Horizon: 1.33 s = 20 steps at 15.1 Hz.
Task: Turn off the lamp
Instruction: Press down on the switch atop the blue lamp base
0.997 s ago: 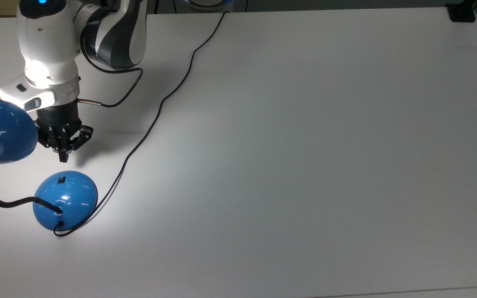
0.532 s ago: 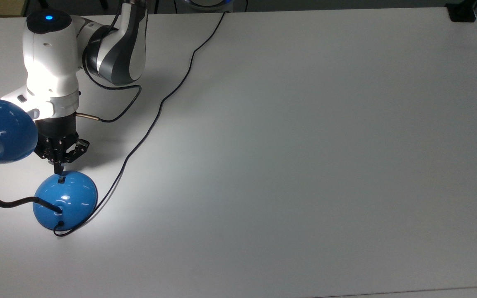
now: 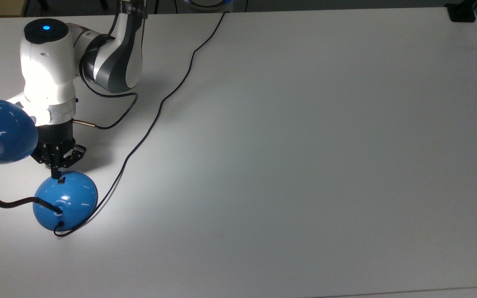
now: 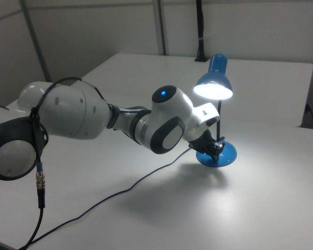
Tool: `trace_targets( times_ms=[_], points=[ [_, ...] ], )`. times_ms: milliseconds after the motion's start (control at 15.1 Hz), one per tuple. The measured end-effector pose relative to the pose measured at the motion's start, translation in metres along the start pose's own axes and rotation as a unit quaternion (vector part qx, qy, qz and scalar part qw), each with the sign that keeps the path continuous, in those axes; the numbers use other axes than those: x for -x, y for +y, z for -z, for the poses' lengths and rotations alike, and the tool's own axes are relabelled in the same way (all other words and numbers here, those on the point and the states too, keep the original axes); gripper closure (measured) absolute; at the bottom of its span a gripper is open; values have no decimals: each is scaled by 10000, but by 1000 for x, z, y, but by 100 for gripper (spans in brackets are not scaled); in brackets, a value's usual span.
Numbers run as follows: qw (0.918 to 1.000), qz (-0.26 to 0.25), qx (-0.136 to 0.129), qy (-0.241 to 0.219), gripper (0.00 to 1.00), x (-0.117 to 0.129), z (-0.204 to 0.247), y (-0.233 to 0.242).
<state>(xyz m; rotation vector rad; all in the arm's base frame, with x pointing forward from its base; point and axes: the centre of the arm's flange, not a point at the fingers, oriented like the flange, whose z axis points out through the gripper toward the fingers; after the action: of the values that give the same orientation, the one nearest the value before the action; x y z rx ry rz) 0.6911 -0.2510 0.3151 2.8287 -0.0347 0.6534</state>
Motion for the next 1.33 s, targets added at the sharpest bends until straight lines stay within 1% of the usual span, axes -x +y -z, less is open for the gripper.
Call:
trace_targets(
  times_ms=[864,1329],
  points=[
    [9996,-258,16,86,99,-7,5,2],
    [9997,-236,-36,84,99,-8,3,-6]
  ],
)
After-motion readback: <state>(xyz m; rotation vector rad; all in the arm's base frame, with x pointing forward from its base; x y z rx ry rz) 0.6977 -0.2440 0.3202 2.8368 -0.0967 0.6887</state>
